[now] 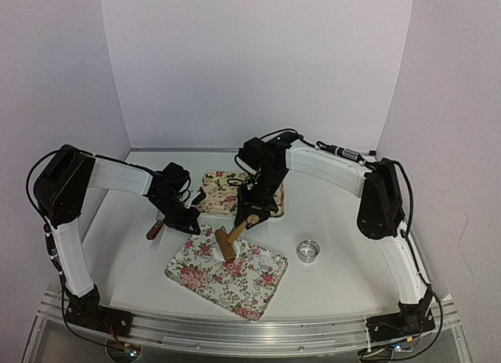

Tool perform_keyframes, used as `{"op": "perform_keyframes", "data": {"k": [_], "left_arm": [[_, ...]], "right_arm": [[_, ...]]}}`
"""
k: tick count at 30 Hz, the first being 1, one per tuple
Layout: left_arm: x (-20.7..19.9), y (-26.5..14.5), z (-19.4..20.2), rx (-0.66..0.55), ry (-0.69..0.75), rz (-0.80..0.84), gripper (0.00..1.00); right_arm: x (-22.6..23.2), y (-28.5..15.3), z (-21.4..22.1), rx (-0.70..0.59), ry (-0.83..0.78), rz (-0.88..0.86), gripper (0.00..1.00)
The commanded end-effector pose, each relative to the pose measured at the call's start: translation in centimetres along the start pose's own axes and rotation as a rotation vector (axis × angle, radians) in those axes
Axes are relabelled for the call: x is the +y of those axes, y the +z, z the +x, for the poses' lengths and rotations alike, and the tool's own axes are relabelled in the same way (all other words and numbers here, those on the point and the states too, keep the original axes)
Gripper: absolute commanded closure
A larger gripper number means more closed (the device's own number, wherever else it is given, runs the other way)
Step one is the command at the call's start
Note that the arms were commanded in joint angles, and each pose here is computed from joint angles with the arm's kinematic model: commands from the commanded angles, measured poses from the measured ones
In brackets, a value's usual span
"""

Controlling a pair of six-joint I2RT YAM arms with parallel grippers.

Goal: Roll out the dumpling wrappers from the dough

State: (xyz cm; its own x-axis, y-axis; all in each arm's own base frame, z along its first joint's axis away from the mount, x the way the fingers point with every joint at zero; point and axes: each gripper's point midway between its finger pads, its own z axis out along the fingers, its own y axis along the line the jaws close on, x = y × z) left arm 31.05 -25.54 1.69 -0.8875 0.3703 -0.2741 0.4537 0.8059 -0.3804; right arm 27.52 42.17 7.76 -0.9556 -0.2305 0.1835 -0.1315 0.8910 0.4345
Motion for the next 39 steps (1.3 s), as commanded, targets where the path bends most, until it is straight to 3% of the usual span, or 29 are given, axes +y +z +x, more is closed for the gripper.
{"op": "perform_keyframes", "data": {"k": [1,39], "left_arm": [[-0.7,0.8,-1.1,-0.020,0.031,0.032,1.00],[-1.0,1.1,-0.9,-0.013,0.015,0.058,1.00]], "right_arm": [[-13.7,11.2,7.9,0.334,0.133,0.617,1.00],[-11.7,14.3,7.6,0.348,0.033,0.573,1.00]]}}
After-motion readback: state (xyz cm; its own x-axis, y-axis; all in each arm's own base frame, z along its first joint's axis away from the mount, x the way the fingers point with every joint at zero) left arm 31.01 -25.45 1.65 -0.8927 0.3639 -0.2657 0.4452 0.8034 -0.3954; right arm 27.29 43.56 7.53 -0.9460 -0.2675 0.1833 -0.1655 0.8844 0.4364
